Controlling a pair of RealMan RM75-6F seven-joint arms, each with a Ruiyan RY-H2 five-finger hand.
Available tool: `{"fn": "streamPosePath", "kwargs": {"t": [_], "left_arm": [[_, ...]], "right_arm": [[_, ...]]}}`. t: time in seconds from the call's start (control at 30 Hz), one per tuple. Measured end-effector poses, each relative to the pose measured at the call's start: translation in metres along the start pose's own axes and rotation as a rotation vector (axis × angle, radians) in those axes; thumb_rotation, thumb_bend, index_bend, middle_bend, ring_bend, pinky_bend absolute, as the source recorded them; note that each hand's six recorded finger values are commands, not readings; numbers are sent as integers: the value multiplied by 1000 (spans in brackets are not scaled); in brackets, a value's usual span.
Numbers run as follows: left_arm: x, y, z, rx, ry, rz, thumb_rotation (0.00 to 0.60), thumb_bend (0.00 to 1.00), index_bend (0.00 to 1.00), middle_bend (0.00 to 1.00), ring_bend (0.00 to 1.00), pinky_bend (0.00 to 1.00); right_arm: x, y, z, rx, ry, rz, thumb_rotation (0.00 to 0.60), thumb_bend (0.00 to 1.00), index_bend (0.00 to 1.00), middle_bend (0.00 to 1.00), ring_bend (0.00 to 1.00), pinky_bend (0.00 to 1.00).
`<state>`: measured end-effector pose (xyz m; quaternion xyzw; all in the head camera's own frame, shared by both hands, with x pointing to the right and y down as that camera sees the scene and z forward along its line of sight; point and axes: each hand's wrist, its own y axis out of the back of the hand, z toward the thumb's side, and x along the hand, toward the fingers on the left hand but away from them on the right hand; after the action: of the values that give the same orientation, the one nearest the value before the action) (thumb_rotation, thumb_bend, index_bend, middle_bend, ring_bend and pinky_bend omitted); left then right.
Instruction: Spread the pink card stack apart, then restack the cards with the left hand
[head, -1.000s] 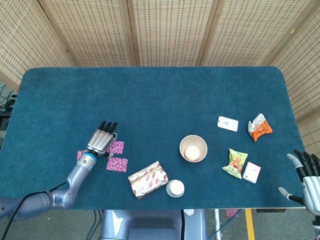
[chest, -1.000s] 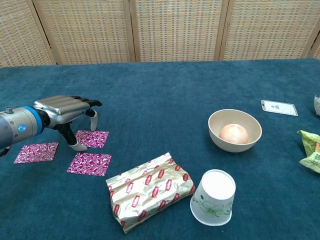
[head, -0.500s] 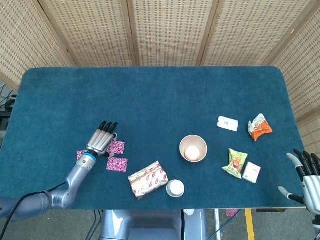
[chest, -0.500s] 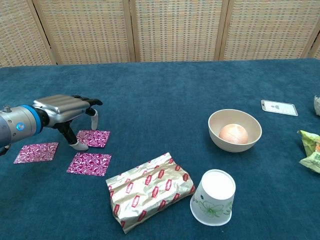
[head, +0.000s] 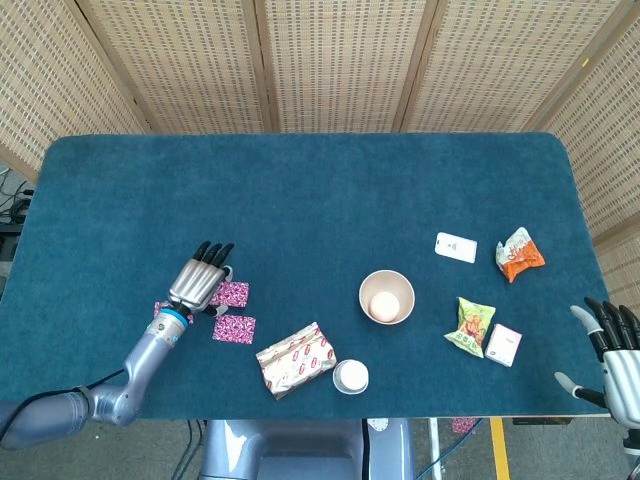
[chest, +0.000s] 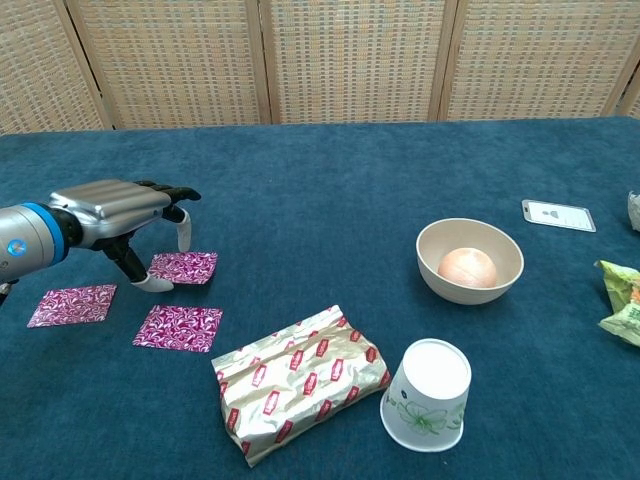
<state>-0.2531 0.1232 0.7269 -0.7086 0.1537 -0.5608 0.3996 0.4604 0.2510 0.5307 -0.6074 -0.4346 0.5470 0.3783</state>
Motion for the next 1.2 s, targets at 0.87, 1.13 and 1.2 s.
{"fn": "streamPosePath", "kwargs": {"t": [0.87,1.13,1.2], "left_arm": [[-44,-12,32,50,-114,-30,486,206,430,0,0,0],[-43,-17,36,73,-114,-50,488,187,406,0,0,0],[-43,-17,37,71,-113,-52,487,178,359,0,0,0]], "right_arm": [[4,2,0,-6,-1,-7,600,105,125,87,0,0],[4,1,-2,-10,-7,-7,600,105,125,87,0,0],[4,1,-2,-11,-7,-7,600,105,125,88,0,0]]}}
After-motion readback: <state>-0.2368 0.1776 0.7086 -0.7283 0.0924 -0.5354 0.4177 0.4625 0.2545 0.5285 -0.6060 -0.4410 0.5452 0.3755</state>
